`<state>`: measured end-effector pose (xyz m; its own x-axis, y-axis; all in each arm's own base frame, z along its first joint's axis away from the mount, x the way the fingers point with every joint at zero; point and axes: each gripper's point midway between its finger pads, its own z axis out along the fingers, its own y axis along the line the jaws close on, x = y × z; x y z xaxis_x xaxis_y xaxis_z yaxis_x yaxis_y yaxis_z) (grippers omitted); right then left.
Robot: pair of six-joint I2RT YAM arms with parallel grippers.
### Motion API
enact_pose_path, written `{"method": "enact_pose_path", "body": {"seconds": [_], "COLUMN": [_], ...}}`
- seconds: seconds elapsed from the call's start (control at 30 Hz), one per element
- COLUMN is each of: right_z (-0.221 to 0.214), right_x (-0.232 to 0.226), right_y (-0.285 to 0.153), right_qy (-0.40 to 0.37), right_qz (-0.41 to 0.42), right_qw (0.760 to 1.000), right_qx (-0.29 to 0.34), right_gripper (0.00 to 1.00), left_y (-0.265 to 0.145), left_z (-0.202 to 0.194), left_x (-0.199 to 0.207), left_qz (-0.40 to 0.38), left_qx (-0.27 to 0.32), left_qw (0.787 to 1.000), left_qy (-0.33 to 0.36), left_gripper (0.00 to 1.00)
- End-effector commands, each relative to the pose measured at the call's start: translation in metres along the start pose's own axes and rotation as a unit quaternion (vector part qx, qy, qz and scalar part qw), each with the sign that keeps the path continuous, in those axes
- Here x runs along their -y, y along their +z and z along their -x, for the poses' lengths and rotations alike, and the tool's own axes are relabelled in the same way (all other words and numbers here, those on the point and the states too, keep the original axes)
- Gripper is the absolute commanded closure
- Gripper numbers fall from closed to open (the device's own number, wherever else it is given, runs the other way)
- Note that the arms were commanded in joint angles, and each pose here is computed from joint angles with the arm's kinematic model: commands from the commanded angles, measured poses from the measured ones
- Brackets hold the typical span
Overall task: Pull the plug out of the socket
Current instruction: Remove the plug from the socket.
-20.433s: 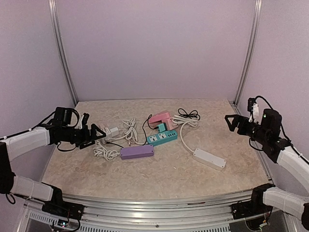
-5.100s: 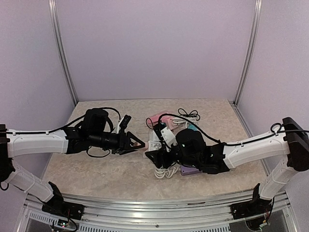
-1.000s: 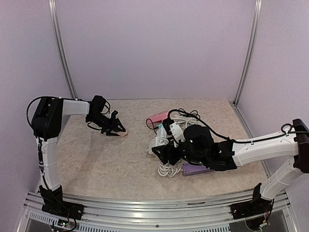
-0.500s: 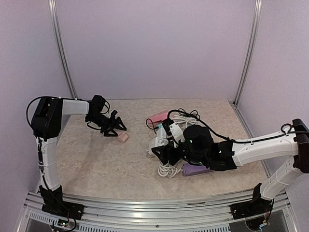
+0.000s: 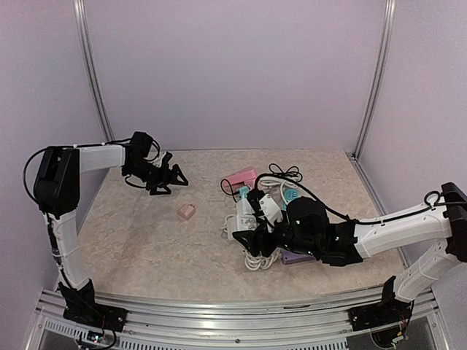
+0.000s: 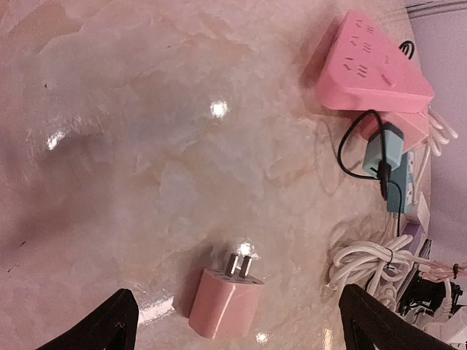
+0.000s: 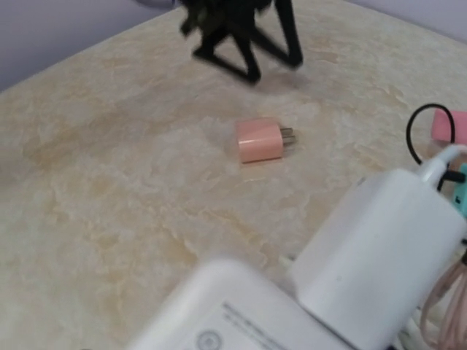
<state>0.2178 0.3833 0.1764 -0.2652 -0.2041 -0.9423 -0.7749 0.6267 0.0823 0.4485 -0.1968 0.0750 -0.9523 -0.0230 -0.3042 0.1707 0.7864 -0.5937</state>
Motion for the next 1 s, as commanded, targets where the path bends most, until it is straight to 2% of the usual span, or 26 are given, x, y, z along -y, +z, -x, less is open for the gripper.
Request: {"method": "enact_pose_path", "body": {"seconds": [0.0, 0.13, 0.4, 0.57, 0.7, 0.97], "right_z": [0.062, 0.065, 0.070, 0.079, 0.082, 0.089], "right_x": [-0.011, -0.014, -0.003, -0.003, -0.009, -0.014], "right_y": [-0.016, -0.014, -0.009, -0.008, -0.003, -0.005], "right_qy": [-0.066, -0.108, -0.107, -0.080, -0.081, -0.085], "right_qz": [0.016, 0.012, -0.034, -0.048, -0.048, -0.048], "right_qw": [0.991, 0.987, 0.987, 0.985, 0.985, 0.983], "right_qx": [0.112, 0.117, 0.116, 0.142, 0.145, 0.158], "right_gripper": [1.00, 1.00, 1.00, 1.00, 1.00, 1.00], "left_y": [-0.063, -0.076, -0.071, -0.078, -0.090, -0.066], "left_z": [0.018, -0.009, -0.087, -0.114, -0.125, -0.135], "left_x": [0.076, 0.133, 0.208, 0.236, 0.254, 0.250], "left_qz": [-0.050, -0.097, -0.193, -0.252, -0.297, -0.274], "left_qx": [0.073, 0.063, 0.012, 0.036, 0.078, 0.075], "left_qw": [0.990, 0.974, 0.946, 0.939, 0.928, 0.946], "left_qy": [0.113, 0.196, 0.261, 0.231, 0.213, 0.159], "left_gripper": [0.06, 0.06, 0.06, 0.04, 0.02, 0.01]}}
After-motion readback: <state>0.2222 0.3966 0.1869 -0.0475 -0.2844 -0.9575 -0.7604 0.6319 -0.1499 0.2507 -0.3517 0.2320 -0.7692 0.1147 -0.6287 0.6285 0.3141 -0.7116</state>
